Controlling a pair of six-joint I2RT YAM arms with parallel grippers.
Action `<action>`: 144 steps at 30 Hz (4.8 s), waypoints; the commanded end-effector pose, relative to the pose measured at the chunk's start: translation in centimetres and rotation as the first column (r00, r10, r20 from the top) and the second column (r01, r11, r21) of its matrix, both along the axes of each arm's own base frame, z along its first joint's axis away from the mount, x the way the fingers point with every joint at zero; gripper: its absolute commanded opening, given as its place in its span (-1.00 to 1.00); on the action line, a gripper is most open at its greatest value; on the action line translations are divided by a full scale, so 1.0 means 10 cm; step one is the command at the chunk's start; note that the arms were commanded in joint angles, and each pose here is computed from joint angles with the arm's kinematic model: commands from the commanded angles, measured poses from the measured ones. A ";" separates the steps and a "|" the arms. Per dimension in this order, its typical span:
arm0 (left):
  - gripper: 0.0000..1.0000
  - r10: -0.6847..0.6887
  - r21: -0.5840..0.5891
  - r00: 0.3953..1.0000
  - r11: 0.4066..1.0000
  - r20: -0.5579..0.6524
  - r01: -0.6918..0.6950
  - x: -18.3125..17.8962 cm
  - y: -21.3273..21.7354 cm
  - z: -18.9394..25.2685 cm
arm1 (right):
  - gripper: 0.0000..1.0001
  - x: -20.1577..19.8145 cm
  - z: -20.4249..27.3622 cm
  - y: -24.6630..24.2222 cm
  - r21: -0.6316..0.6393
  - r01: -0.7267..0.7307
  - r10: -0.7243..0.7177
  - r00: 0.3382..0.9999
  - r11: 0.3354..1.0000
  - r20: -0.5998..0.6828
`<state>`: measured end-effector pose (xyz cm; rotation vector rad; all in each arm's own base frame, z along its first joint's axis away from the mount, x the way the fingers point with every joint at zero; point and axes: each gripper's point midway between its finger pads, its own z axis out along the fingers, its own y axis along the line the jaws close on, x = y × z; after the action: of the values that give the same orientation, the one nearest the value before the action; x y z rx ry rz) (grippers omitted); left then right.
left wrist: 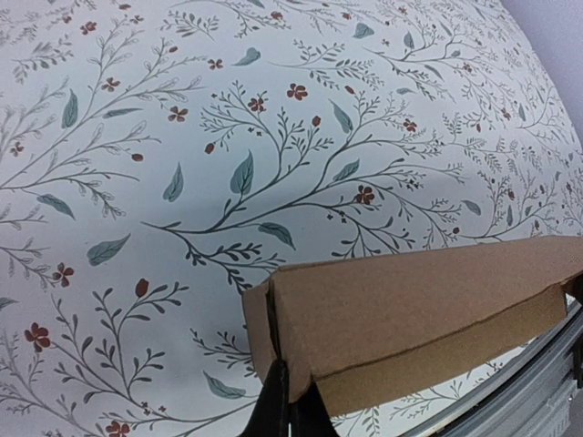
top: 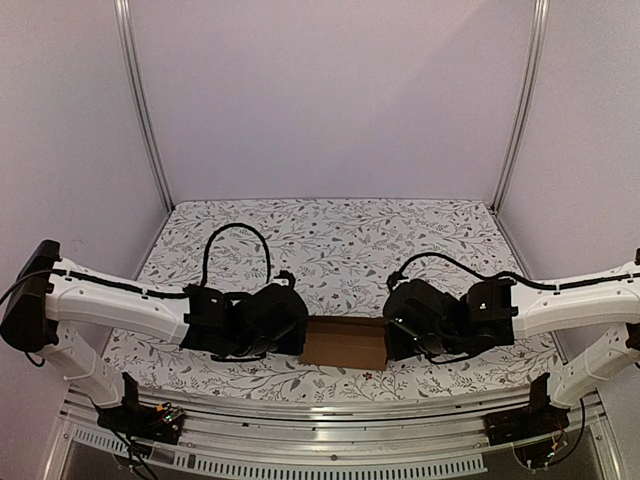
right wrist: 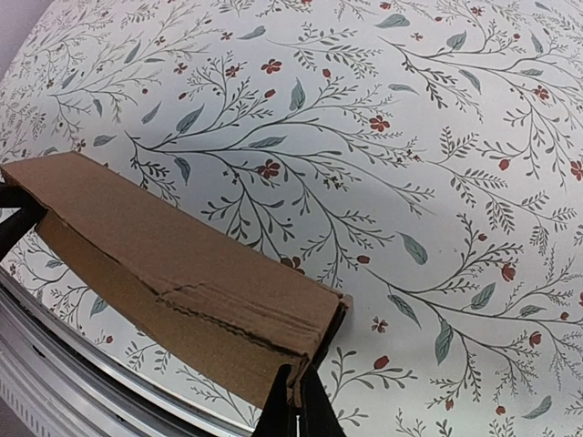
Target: Fold the paper box
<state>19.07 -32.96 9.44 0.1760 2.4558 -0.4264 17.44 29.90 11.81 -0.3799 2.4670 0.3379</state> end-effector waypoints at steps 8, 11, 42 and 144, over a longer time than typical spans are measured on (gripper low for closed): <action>-1.00 -0.030 0.188 0.989 0.980 -0.148 0.058 -0.33 0.31 -0.52 | -1.00 -0.09 -0.22 -0.14 -0.094 0.038 -0.038 0.999 0.995 0.003; -1.00 -0.030 0.187 0.989 0.981 -0.148 0.058 -0.33 0.30 -0.52 | -1.00 -0.10 -0.24 -0.15 -0.102 0.044 -0.043 0.999 0.994 0.005; -1.00 -0.039 0.196 0.988 0.978 -0.149 0.068 -0.37 0.29 -0.55 | -0.43 -0.12 -0.09 -0.08 -0.098 0.058 -0.051 0.996 0.994 0.068; -0.87 -0.318 -0.219 0.947 0.929 -0.053 0.300 0.11 0.12 0.88 | -1.00 0.07 -0.21 0.12 -0.237 0.029 0.031 0.969 0.971 0.247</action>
<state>17.95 -31.21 18.13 0.4967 2.4727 -0.7965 18.67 31.18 10.60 -0.4312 2.2344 0.0103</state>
